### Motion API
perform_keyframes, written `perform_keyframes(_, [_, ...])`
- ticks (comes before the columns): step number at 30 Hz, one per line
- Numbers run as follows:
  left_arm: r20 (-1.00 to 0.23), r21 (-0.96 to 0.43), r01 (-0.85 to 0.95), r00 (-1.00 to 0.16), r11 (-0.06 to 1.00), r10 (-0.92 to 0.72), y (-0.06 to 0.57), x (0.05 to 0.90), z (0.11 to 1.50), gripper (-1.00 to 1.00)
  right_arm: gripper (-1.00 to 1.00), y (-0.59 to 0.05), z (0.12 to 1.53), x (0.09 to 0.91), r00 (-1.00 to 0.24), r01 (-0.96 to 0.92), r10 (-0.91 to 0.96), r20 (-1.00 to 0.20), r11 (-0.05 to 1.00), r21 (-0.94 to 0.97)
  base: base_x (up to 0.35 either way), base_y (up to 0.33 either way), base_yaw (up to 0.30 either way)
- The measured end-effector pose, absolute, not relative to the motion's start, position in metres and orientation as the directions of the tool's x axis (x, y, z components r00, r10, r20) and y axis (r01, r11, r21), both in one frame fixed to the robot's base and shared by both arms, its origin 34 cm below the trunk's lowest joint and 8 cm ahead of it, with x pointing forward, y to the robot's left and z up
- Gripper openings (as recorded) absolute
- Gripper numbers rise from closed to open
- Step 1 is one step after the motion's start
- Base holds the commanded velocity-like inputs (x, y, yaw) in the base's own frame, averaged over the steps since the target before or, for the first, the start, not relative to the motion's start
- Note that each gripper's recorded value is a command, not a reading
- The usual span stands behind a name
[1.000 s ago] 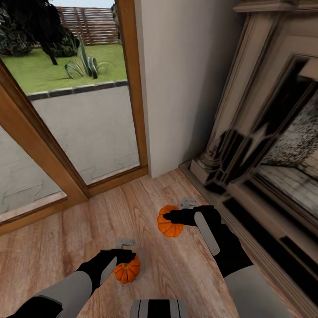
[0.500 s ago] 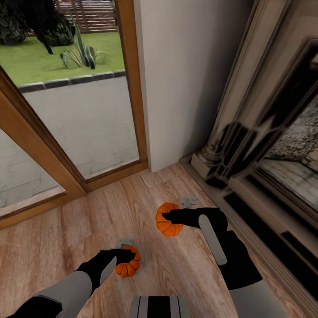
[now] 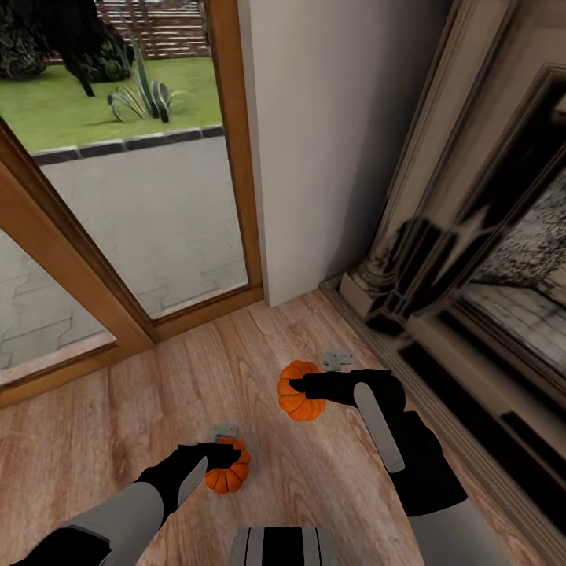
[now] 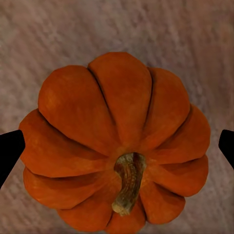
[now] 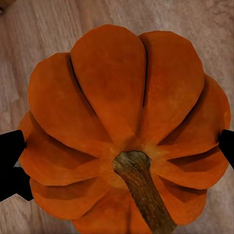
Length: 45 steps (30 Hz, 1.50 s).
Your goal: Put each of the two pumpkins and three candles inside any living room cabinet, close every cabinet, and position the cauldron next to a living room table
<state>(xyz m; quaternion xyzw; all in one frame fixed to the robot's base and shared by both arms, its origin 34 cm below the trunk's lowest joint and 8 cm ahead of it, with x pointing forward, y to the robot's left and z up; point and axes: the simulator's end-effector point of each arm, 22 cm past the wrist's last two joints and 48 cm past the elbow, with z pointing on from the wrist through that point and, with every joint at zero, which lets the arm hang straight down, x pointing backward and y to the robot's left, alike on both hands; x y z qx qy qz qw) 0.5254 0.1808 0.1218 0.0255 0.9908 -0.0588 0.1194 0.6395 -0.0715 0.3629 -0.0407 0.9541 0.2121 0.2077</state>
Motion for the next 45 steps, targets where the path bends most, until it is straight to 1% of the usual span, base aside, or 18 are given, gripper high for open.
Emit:
perform_keyframes(15, [-0.241,-0.112,0.065,-0.970,0.992,0.036,0.180,0.526,0.121,1.00,-1.00,-0.072,0.360,0.639,-0.913,-0.163,0.010,-0.408,0.907,0.387,0.000,0.000,0.000])
perform_keyframes(21, [-0.228,-0.103,0.079,-0.972,0.992,0.053,0.181,0.521,0.111,1.00,-1.00,-0.072,0.346,0.635,-0.922,-0.154,0.010,-0.386,0.907,0.391,0.000,0.000,0.000])
perform_keyframes(45, [-0.220,-0.117,0.065,-0.975,0.991,0.038,0.179,0.518,0.110,1.00,-1.00,-0.072,0.345,0.635,-0.923,-0.153,0.010,-0.384,0.908,0.391,0.000,0.000,0.000])
